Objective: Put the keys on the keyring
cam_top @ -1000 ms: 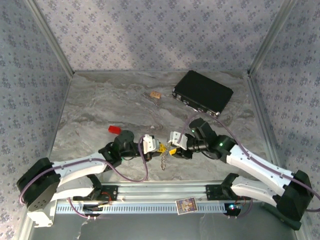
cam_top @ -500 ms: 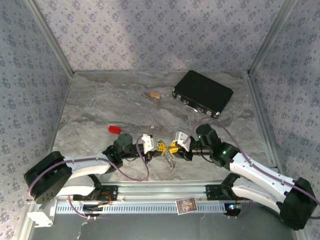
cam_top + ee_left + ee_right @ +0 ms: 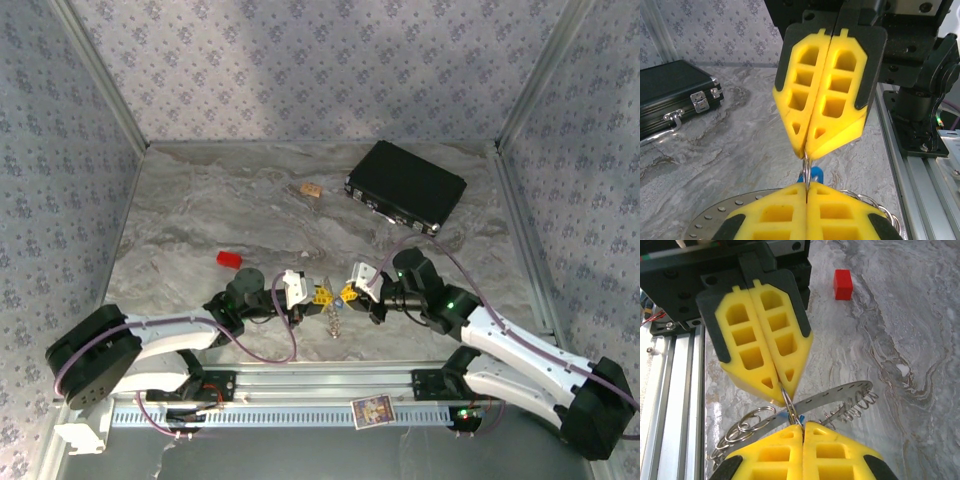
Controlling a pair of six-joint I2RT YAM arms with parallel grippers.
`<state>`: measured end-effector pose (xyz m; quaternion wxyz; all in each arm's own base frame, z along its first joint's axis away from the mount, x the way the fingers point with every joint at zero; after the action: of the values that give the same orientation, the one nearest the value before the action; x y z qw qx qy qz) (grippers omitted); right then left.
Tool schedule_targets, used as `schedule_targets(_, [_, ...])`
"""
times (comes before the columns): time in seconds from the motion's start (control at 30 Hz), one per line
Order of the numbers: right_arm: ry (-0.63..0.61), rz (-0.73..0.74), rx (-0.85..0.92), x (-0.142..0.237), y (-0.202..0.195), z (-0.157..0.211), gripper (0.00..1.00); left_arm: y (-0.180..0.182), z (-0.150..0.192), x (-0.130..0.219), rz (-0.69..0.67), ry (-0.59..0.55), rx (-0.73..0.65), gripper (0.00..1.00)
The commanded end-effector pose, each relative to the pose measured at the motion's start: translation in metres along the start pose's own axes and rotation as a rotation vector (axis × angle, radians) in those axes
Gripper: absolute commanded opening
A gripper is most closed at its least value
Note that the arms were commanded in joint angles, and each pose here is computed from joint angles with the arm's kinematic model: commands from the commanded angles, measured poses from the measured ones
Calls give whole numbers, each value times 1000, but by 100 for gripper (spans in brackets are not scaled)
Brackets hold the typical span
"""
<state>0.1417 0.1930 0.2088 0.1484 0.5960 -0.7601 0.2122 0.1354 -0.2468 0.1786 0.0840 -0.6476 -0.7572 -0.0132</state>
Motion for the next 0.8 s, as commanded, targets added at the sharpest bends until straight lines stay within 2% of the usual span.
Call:
schedule_targets(0.0, [73, 11, -27, -5, -5, 3, 0, -4, -14, 4, 18, -65, -44, 0])
schedule_targets(0.13, [87, -33, -40, -15, -5, 4, 0, -3, -13, 4, 19, -60, -40, 0])
schedule_targets(0.17, [68, -39, -38, -16, -5, 2, 3, -3, -13, 4, 19, -59, -39, 0])
schedule_targets(0.3, [-11, -23, -21, -10, -3, -3, 26, -3, -12, 3, 18, -58, -36, 0])
schedule_targets(0.4, [-43, -21, -12, -6, 0, -2, 32, -3, -11, 3, 20, -54, -35, 0])
schedule_targets(0.63, [-51, -58, -27, -15, 0, -1, 25, -2, -13, 1, 25, -62, -35, 0])
schedule_targets(0.67, [-51, -60, -24, -15, -1, -1, 22, -2, -13, 1, 23, -62, -35, 0])
schedule_targets(0.77, [-49, -59, -16, -14, -1, -3, 3, -2, -12, 1, 20, -57, -33, 0])
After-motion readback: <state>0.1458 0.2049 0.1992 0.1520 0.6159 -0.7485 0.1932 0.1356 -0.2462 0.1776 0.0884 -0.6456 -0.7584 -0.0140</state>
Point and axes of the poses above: each hand's point on the last joint's axis, 136 mm out from that joint toward the fingers, its own x axis back along the fingers, its own y axis along the line the jaws close on, z = x × y, the point moved 8 cm from there along x, back along the fingers, and after that the axes turned 6 degrees about x, right-handed, at the moved point
